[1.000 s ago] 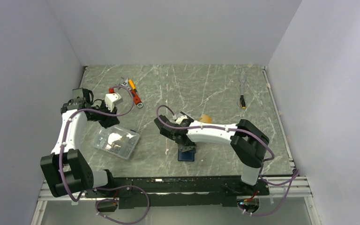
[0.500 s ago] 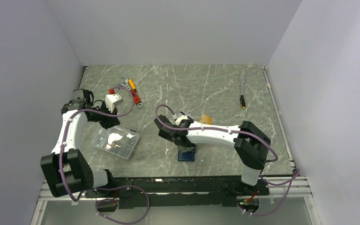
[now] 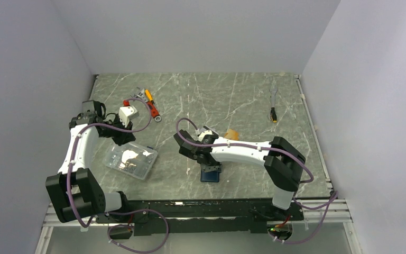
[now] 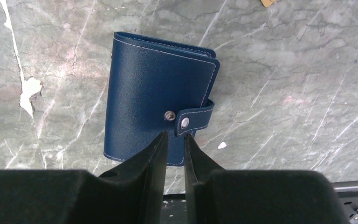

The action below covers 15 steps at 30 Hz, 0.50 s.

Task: Put the credit cards into the card holder
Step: Close the card holder at the center of the board.

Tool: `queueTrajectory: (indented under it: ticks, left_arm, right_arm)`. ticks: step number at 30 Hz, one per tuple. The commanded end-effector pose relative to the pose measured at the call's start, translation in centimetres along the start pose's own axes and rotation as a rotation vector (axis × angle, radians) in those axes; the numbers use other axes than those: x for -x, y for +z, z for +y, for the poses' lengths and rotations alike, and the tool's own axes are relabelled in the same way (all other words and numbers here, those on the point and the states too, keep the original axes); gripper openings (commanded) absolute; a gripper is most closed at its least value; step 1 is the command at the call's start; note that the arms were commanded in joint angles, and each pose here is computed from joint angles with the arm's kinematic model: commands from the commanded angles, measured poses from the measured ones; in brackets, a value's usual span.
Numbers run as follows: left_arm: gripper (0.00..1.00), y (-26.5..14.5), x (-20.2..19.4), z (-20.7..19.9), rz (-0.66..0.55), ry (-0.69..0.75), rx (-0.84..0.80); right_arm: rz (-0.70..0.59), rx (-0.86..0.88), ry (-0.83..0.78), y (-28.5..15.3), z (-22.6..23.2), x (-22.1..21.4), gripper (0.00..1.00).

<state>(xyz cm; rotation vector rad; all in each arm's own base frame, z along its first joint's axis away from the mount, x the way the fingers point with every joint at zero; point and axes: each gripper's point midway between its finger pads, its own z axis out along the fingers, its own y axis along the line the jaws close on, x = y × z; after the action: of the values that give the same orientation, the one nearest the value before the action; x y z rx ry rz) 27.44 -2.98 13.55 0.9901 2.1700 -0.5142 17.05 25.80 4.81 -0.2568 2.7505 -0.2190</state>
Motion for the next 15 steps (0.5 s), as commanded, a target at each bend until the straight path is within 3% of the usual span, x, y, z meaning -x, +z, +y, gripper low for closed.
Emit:
queueTrajectory:
  ticks: [1, 11, 15]
  left_arm:
    - [0.20, -0.46, 1.20, -0.68, -0.052, 0.038, -0.013]
    - [0.20, -0.54, 1.24, -0.95, -0.057, 0.040, -0.018]
    - [0.19, -0.55, 1.30, -1.06, -0.060, 0.042, -0.020]
  right_arm:
    - [-0.012, 0.020, 0.023, -0.37, 0.17, 0.32, 0.19]
    - [-0.003, 0.016, 0.052, -0.02, -0.45, 0.19, 0.00]
    - [-0.025, 0.029, 0.070, -0.24, -0.49, 0.60, 0.00]
